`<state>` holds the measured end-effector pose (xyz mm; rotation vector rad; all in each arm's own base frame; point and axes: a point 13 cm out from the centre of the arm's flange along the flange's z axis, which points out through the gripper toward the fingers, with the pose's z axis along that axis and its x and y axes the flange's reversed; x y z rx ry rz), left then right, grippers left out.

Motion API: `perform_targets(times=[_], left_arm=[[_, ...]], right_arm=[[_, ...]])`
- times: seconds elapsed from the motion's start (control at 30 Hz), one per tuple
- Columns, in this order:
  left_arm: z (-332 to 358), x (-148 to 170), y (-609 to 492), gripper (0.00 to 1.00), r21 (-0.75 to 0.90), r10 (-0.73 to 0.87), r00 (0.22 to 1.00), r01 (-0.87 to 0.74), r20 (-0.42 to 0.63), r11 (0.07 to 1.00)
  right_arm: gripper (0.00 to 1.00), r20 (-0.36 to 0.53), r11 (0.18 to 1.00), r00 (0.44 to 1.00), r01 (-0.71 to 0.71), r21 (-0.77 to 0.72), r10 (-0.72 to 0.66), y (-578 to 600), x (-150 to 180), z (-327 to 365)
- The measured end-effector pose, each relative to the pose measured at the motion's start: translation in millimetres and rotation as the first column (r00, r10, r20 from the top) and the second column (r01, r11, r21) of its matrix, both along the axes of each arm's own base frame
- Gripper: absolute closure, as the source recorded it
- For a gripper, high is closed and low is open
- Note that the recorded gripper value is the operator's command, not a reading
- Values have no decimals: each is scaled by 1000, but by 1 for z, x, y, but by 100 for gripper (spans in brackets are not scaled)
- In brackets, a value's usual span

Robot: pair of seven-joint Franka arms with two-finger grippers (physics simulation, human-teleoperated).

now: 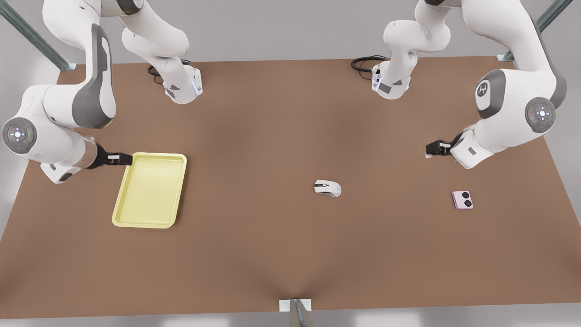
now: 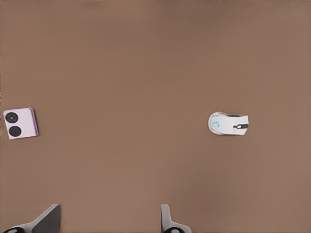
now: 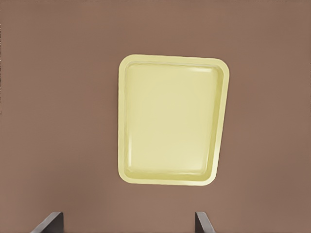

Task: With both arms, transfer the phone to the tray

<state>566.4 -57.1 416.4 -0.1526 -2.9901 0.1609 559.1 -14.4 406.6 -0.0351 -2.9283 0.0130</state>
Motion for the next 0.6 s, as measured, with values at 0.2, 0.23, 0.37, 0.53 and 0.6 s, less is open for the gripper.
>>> perform_targets(times=[0.2, 0.23, 0.37, 0.53, 0.6], left_arm=[[-36, 37, 28, 0, 22, 49, 999, -49, 9, 999], [-57, 42, 55, 0, 41, 91, 996, -91, -14, 995], [-129, 53, 124, 0, 113, 178, 982, -170, -66, 979], [-192, 65, 151, 0, 166, 180, 981, -166, -76, 972], [-213, 68, 166, 0, 168, 191, 979, -177, -71, 970]], right_arm=[[0, 57, 1000, 998, -11, 3, 11, 9, 15, 4], [0, 62, 1000, 998, -12, 4, 12, 10, 17, 4], [0, 77, 1000, 997, -9, 9, 8, 11, 21, 4], [0, 84, 1000, 996, -7, 12, 6, 12, 24, 4], [0, 85, 1000, 996, -6, 12, 5, 12, 24, 4]])
